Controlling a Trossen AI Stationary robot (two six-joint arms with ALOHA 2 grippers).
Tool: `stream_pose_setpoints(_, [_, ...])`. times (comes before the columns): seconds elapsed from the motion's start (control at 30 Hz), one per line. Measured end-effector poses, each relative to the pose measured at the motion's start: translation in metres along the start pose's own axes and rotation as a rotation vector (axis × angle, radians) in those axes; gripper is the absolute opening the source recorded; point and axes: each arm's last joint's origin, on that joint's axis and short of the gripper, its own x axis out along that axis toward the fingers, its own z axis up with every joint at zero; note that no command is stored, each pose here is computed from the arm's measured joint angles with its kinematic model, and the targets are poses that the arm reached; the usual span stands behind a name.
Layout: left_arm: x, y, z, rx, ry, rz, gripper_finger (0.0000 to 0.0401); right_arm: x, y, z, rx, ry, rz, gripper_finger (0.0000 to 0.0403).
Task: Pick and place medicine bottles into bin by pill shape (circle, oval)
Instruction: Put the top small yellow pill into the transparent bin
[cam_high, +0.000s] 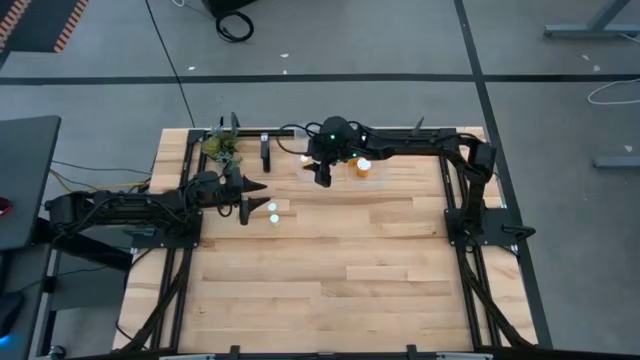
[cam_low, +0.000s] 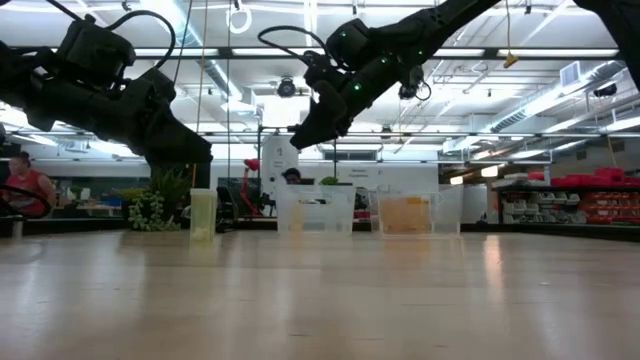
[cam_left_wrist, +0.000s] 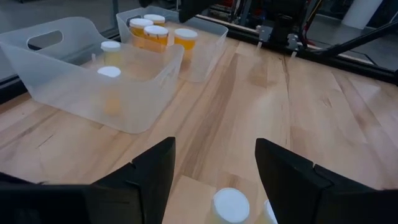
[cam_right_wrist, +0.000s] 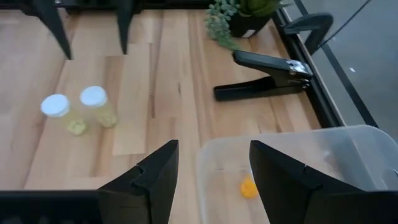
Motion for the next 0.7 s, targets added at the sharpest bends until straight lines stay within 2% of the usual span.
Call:
stream_pose_setpoints(0.1, [0.0,0.0,0.0,-0.005,0.001,-0.003,0.0231,0.001,0.007,0.002,-0.011,-0.006,0.016,0.0204])
stream_pose_setpoints(0.43, [0.0,-0.004,-0.001,-0.027,0.021,-0.117,0.0231,0.009,0.037,0.006,-0.074,-0.026,0.106,0.0207])
stream_pose_setpoints(0.7, [0.0,-0.003,-0.005,-0.035,0.066,-0.124,0.0231,0.016,0.047,0.0,-0.073,-0.004,0.124,0.0252])
